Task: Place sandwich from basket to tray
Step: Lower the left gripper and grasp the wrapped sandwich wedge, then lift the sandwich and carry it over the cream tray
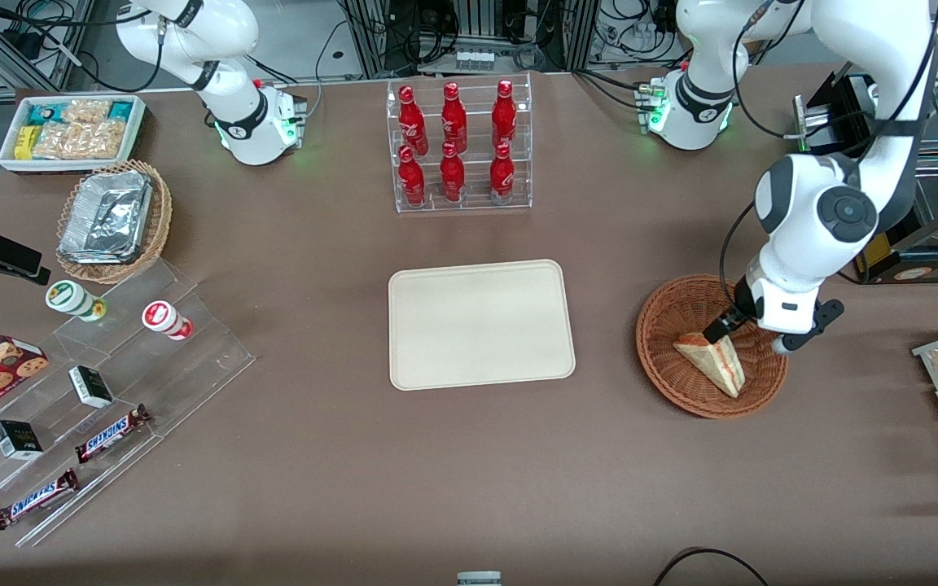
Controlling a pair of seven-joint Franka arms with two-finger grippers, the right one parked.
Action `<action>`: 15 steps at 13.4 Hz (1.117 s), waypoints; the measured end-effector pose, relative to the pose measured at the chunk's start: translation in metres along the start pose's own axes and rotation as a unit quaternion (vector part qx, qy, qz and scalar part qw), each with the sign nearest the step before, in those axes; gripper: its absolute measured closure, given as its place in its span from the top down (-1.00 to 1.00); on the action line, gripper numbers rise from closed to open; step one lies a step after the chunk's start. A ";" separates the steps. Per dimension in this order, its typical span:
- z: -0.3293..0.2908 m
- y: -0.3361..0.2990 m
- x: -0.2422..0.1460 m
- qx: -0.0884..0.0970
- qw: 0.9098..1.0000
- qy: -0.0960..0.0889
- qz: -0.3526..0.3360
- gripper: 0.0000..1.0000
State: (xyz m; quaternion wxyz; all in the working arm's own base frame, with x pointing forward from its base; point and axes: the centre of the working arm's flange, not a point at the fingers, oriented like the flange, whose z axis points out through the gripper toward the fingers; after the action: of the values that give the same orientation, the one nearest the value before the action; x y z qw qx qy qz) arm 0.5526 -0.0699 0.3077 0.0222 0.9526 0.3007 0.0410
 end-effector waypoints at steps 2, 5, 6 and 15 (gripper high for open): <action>0.020 0.001 0.001 -0.004 1.000 0.001 -0.009 1.00; 0.045 0.002 0.002 -0.010 1.000 0.002 -0.014 0.89; 0.051 0.001 0.002 -0.011 1.000 0.001 -0.016 0.89; -0.055 0.053 0.051 0.028 0.999 -0.038 -0.008 -0.56</action>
State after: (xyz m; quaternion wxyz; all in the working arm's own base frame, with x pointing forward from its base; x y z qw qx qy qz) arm 0.6194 -0.0831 0.3689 0.0077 0.9514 0.3079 -0.0038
